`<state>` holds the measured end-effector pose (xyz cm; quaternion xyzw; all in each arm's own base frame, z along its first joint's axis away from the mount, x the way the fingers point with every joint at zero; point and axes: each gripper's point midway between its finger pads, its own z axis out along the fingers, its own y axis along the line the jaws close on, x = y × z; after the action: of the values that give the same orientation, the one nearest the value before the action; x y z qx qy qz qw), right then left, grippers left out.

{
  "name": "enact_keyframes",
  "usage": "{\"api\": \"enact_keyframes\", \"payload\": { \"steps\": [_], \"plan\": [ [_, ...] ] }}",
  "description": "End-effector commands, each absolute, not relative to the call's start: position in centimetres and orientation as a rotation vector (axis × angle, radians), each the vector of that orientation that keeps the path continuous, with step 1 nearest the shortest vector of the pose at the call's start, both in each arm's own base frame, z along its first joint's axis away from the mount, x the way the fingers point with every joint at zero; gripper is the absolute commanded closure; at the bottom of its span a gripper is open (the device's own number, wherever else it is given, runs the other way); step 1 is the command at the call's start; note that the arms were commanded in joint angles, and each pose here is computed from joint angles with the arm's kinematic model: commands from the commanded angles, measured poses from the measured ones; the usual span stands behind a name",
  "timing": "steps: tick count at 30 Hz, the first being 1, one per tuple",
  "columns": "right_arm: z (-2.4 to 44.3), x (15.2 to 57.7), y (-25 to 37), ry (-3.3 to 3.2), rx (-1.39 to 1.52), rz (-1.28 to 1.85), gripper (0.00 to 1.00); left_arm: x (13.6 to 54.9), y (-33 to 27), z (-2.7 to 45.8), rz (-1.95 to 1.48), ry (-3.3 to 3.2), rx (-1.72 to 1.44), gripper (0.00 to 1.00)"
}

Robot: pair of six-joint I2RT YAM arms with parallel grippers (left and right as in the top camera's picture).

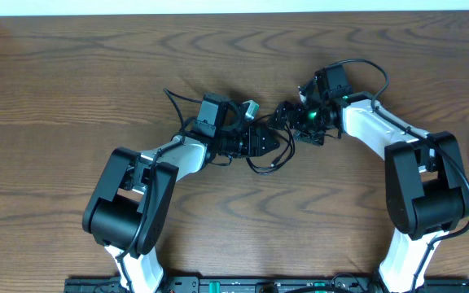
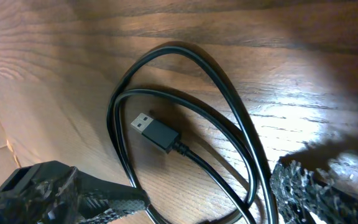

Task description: Untangle cables

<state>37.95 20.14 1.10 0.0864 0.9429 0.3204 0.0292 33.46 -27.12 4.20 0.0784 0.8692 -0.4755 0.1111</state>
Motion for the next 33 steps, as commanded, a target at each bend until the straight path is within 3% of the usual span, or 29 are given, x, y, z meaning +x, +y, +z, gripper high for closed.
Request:
{"api": "enact_keyframes", "payload": {
  "steps": [1,10,21,27,33],
  "plan": [
    [-10.2,30.6,15.0,3.230,0.485,0.536,0.01,32.8,-27.1,3.4,-1.417,2.575,0.233,0.43],
    [-10.3,31.3,14.5,3.203,0.548,0.520,0.01,33.3,-26.3,2.7,-1.351,2.599,0.189,0.44],
    [-10.4,32.1,12.2,3.174,0.659,0.512,0.01,35.4,-19.5,2.5,-1.169,2.626,0.067,0.47],
    [-10.4,31.9,11.8,3.180,0.672,0.507,0.01,36.0,-15.4,1.3,-0.848,2.707,-0.039,0.47],
    [-10.4,31.9,11.8,3.181,0.664,0.508,0.01,35.5,-15.9,1.5,-0.851,2.714,0.004,0.47]
  ]
}}
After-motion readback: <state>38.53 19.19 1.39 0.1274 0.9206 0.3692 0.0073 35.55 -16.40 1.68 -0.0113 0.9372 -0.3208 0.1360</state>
